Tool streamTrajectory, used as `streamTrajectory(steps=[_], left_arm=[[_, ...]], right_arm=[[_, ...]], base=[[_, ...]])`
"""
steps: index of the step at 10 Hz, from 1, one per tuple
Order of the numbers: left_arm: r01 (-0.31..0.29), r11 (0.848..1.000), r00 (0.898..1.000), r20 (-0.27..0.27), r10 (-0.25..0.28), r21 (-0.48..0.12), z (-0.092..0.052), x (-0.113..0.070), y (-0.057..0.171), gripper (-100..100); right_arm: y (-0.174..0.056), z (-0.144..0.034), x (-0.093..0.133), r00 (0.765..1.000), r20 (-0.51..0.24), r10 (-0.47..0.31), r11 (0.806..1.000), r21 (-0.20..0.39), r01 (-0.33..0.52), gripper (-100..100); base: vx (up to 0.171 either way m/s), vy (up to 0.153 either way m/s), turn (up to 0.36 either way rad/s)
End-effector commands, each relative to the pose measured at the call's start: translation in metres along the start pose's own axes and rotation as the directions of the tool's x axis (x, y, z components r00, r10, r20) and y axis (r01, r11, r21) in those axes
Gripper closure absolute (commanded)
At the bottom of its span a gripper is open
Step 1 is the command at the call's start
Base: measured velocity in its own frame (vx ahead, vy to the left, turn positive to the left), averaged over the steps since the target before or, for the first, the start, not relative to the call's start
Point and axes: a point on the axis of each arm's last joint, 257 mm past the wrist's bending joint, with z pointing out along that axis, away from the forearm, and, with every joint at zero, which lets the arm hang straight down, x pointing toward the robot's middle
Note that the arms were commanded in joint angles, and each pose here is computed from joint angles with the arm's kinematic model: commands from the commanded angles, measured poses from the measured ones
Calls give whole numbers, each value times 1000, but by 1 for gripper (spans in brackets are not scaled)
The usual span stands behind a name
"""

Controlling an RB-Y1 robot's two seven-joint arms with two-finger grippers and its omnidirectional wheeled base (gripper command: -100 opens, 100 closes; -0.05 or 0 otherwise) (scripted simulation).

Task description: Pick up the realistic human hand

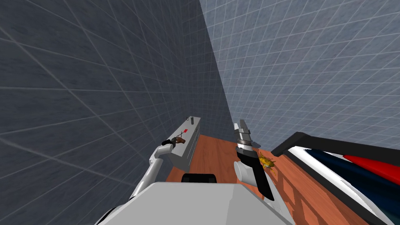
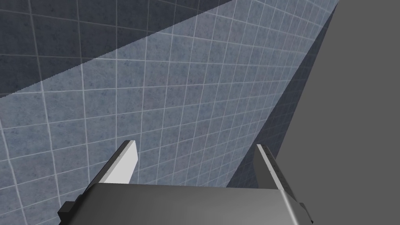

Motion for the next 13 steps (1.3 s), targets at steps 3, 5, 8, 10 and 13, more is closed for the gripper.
streamTrajectory(steps=[3,5,8,10,13], left_arm=[[15,1000,1000,14,-15,2,8,-5,8,-100],[13,1000,1000,12,-13,2,7,-5,6,100],[14,1000,1000,12,-14,2,7,-5,6,100],[14,1000,1000,12,-14,1,7,-5,6,0],[-2,1000,1000,-2,2,2,-1,1,-1,100]], right_arm=[[0,0,0,1000,0,0,1000,0,0,0],[0,0,0,1000,0,0,1000,0,0,0],[0,0,0,1000,0,0,1000,0,0,0],[0,0,0,1000,0,0,1000,0,0,0],[0,0,0,1000,0,0,1000,0,0,0]], base=[[24,24,-57],[5,6,-5],[0,0,0],[0,0,0],[-28,-26,73]])
